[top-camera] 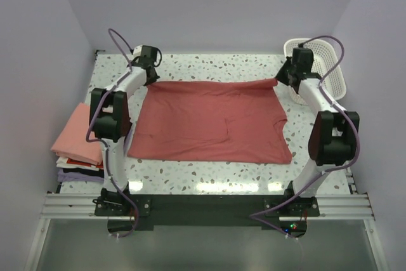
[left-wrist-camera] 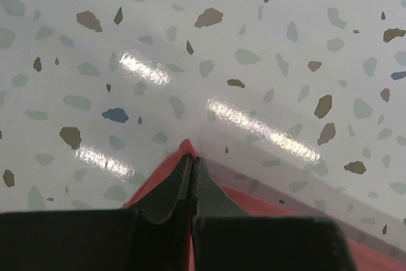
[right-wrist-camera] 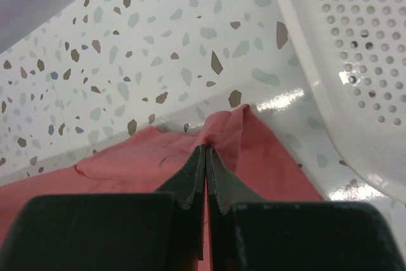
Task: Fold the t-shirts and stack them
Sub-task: Fold the tshirt
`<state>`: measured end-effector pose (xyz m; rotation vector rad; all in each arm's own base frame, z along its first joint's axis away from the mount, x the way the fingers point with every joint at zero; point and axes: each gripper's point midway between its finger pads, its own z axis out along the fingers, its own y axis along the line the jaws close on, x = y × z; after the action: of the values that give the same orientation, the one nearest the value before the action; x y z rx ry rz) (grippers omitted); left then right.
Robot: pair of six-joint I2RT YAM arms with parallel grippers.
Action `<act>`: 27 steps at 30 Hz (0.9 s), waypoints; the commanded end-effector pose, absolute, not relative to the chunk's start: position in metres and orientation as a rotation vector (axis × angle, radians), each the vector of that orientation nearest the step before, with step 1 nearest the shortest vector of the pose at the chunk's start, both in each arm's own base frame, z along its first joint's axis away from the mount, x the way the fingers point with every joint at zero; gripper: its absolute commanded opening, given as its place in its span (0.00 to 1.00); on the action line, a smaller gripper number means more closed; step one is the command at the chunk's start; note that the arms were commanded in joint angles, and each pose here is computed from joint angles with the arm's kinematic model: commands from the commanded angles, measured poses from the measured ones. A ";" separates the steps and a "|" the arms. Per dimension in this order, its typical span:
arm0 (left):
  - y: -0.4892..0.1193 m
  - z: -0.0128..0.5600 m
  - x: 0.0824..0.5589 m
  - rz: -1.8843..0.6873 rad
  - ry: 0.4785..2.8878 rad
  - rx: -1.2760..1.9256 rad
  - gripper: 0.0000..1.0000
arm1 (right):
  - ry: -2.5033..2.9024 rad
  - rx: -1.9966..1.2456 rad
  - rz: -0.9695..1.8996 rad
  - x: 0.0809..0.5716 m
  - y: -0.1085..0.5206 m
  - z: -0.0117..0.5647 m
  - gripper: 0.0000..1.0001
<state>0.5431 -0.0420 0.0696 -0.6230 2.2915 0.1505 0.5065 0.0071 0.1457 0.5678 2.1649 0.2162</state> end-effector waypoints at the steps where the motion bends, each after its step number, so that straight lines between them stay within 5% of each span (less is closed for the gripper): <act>1: -0.033 0.102 0.529 0.125 2.238 -0.683 0.00 | 2.048 0.620 0.198 0.488 -0.008 0.191 0.00; 11: -0.030 0.100 0.473 0.101 2.258 -0.757 0.00 | 2.063 0.633 0.190 0.407 -0.007 0.198 0.00; 27: -0.024 0.092 0.414 0.061 2.238 -0.844 0.00 | 2.242 0.683 0.253 0.327 0.011 0.115 0.00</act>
<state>0.4045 -0.0291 0.0664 -0.8008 2.3489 0.1079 0.3281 0.0075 0.1043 0.6857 2.2880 0.2101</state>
